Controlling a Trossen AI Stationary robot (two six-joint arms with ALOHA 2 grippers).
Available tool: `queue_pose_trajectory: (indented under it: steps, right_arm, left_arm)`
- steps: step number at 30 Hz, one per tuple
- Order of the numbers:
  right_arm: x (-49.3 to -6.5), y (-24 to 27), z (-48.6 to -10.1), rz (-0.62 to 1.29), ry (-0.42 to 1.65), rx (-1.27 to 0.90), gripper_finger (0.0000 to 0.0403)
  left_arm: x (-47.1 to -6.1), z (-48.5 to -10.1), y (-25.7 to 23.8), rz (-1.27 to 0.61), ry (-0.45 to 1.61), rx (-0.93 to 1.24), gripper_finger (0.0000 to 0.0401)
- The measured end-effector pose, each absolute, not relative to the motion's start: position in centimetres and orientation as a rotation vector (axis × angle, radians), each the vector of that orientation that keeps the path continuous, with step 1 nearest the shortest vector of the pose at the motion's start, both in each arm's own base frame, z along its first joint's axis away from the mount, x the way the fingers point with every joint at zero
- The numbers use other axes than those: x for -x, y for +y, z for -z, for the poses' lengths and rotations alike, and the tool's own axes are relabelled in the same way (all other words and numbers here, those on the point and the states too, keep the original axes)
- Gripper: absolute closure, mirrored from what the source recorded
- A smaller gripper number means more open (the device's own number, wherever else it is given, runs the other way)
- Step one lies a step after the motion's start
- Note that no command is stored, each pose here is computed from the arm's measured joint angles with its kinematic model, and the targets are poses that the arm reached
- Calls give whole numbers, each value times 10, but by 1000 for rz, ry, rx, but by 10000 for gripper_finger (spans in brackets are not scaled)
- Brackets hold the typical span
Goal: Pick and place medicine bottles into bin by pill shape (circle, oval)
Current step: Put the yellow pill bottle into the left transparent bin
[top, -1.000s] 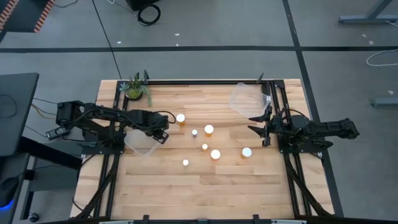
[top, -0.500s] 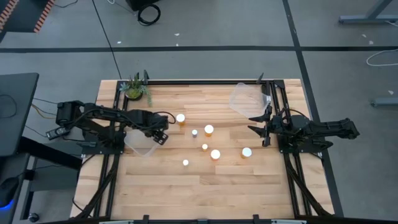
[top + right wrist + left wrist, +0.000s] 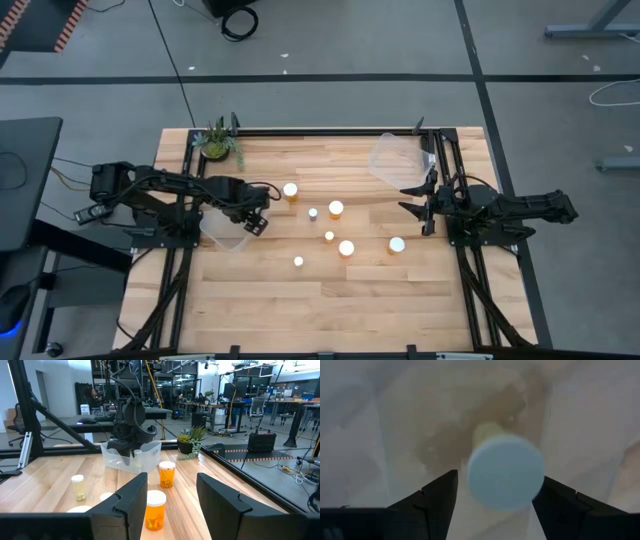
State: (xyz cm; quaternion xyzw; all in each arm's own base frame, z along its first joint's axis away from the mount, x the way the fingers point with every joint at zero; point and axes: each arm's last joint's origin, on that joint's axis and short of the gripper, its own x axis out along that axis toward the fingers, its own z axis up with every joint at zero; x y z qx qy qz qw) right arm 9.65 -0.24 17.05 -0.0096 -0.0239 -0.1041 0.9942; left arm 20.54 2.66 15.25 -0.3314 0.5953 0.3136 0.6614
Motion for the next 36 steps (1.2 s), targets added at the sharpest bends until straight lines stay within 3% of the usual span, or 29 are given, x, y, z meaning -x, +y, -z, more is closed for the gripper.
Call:
queue_pose_trajectory:
  steps: [5, 10, 20, 36]
  right_arm:
    - [-97, -2, -170, 208, -48, 19, 225]
    - [-97, -2, -170, 208, -48, 19, 225]
    - [-97, -2, -170, 209, -48, 19, 225]
    - [-97, -2, -170, 208, -48, 19, 225]
  left_arm:
    - [-202, -157, 25, -707, 1413, 775, 153]
    - [-210, -187, 26, -728, 1449, 744, 154]
    - [-238, -251, 27, -697, 1287, 776, 154]
    - [-285, -242, -28, -459, 1074, 787, 154]
